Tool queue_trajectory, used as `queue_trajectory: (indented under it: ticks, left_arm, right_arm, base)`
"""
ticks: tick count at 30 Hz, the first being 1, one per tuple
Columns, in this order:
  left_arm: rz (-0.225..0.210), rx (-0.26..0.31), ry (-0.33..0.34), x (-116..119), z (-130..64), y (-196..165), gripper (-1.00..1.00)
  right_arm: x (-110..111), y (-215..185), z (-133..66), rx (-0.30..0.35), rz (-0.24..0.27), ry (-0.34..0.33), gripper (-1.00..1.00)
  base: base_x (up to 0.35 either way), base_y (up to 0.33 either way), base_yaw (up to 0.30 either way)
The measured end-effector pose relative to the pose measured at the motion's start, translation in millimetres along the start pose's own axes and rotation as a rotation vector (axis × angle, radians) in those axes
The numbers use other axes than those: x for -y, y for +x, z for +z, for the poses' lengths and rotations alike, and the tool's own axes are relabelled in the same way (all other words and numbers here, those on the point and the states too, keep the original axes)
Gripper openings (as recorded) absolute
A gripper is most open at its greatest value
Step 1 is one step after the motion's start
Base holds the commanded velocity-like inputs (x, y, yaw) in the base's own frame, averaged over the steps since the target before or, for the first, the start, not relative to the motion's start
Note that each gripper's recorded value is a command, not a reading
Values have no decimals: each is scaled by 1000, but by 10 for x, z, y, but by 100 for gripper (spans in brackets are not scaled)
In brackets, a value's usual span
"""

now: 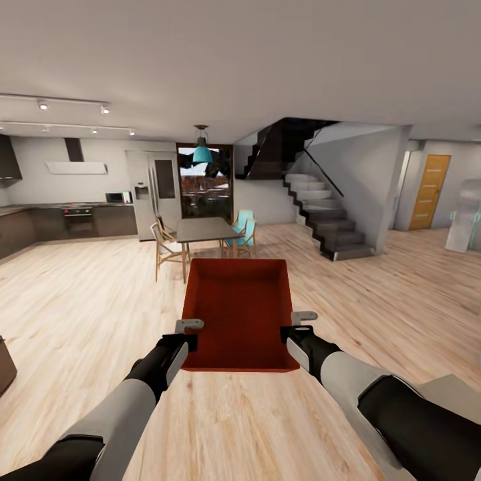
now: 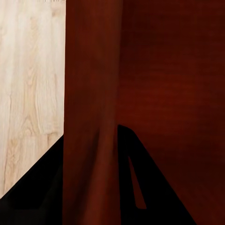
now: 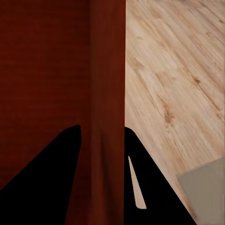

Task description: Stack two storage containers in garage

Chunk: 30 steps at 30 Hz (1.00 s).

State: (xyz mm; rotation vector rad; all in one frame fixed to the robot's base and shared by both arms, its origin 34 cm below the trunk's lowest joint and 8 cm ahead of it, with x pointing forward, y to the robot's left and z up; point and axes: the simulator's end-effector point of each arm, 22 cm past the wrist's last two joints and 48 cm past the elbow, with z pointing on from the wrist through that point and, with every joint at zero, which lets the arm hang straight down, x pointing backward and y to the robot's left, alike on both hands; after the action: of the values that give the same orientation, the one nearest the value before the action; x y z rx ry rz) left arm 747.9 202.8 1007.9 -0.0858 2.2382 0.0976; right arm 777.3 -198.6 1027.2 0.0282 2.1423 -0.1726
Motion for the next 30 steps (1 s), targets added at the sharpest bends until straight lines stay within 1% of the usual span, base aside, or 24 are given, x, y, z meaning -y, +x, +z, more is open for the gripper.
queue_trajectory:
  ticks: [30]
  left_arm:
    - [1,0,4,-6,3,0,-100]
  right_arm:
    - [-7,0,-1,-1,0,-2,-100]
  base:
    - [322,0,0]
